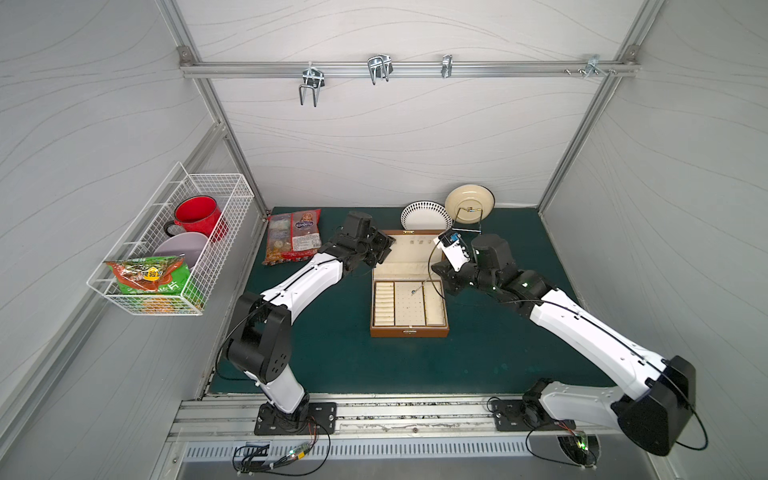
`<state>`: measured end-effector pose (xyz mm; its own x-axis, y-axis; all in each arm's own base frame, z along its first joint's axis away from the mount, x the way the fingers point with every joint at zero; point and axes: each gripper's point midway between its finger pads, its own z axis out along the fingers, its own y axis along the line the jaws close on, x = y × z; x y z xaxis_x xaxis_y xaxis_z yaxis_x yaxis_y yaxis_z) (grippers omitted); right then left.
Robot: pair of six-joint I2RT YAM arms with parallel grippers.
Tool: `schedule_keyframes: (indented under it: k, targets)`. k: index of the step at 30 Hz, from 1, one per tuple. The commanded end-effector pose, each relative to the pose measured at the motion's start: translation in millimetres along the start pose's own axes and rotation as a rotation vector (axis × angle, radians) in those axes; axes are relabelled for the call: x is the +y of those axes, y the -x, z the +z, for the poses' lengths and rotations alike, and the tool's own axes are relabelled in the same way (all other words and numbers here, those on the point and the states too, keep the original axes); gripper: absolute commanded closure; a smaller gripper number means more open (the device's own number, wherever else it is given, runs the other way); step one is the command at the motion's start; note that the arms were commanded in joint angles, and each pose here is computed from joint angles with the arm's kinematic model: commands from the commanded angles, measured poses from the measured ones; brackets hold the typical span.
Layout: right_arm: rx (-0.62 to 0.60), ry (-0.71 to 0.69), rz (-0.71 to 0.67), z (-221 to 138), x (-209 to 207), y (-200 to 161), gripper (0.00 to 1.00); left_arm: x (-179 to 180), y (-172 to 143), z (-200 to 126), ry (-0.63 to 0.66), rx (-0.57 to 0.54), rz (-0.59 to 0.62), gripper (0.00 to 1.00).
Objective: Put jewelry chain into jewelry box
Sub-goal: Open the fastener on the jewelry box.
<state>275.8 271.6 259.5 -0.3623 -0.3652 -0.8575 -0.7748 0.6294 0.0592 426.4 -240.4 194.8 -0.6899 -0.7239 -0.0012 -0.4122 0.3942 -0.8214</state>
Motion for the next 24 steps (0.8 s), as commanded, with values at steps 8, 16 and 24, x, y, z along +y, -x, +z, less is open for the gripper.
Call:
schedule_keyframes:
  k: [8,16,24]
  targets:
    - [-0.027,0.015,0.003,-6.3,2.8,4.8,1.0,-22.6,3.9,10.8,-0.056,-0.016,0.018,0.63]
    - [-0.032,0.025,0.008,-6.2,4.6,5.5,1.0,-12.8,4.4,10.3,-0.033,-0.025,0.0,0.66]
    - [-0.033,0.027,0.008,-6.1,5.2,5.3,1.0,3.4,2.2,13.2,0.002,-0.02,-0.013,0.72]
